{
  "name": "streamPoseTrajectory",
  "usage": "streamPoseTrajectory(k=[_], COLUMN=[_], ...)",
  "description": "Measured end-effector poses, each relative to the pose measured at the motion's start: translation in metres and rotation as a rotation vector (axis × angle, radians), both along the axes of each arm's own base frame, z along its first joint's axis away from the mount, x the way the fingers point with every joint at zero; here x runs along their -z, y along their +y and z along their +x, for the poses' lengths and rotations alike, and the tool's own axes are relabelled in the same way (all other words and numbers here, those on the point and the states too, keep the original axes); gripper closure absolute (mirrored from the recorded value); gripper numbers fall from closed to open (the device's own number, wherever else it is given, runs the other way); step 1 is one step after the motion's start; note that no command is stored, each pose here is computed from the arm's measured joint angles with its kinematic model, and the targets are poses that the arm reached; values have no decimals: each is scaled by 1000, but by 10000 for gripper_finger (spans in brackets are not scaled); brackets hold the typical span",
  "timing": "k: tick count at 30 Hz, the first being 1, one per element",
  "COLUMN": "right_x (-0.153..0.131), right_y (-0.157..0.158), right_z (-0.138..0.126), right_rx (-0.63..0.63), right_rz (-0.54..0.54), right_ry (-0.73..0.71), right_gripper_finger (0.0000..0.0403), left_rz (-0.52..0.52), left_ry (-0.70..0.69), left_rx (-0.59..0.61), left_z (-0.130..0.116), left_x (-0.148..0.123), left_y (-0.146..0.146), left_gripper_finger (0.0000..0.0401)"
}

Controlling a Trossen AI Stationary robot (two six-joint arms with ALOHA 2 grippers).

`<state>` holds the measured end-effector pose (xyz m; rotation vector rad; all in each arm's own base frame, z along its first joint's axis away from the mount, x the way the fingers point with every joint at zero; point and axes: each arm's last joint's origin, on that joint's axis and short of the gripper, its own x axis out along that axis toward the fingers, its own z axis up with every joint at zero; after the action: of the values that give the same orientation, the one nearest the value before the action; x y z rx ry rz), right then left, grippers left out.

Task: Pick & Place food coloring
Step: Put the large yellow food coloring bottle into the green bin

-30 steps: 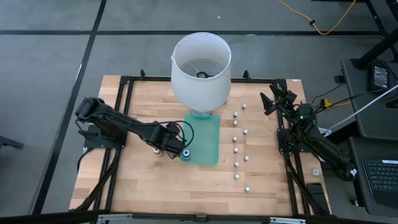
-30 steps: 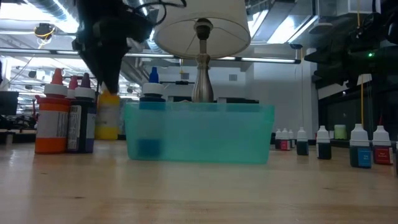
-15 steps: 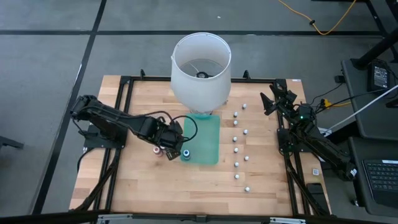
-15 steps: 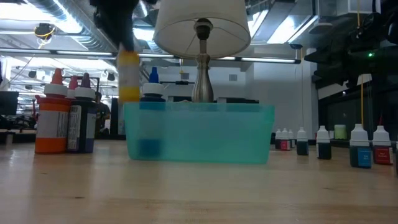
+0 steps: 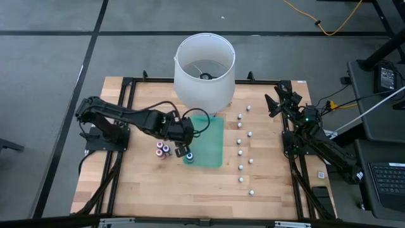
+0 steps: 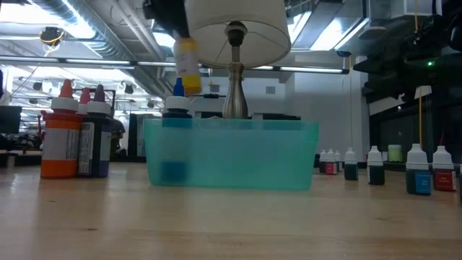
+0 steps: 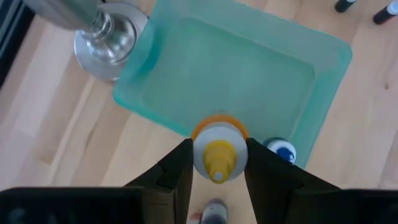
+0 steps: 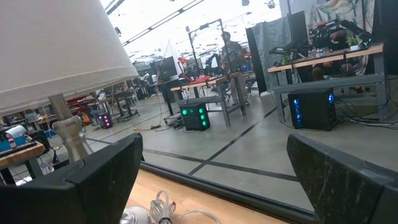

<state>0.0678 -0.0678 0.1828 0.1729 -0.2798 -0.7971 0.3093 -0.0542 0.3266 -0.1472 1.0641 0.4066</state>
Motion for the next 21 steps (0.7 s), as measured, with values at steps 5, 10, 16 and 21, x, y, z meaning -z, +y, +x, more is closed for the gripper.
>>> streamPoseTrajectory(k=[5, 10, 16, 21], right_x=[0, 0, 0, 0], right_y=[0, 0, 0, 0], right_z=[0, 0, 0, 0], right_rx=[0, 0, 0, 0], right_rz=[0, 0, 0, 0], right_ry=[0, 0, 0, 0], right_gripper_finger=[4, 4, 4, 4], left_rz=[23, 42, 69, 92], left_ry=[22, 92, 173, 209], left_rx=[43, 75, 92, 104], left_z=[16, 28, 40, 46], left_x=[4, 23, 49, 70], left_y=[-4, -12, -22, -29], left_gripper_finger=[285, 283, 286, 281])
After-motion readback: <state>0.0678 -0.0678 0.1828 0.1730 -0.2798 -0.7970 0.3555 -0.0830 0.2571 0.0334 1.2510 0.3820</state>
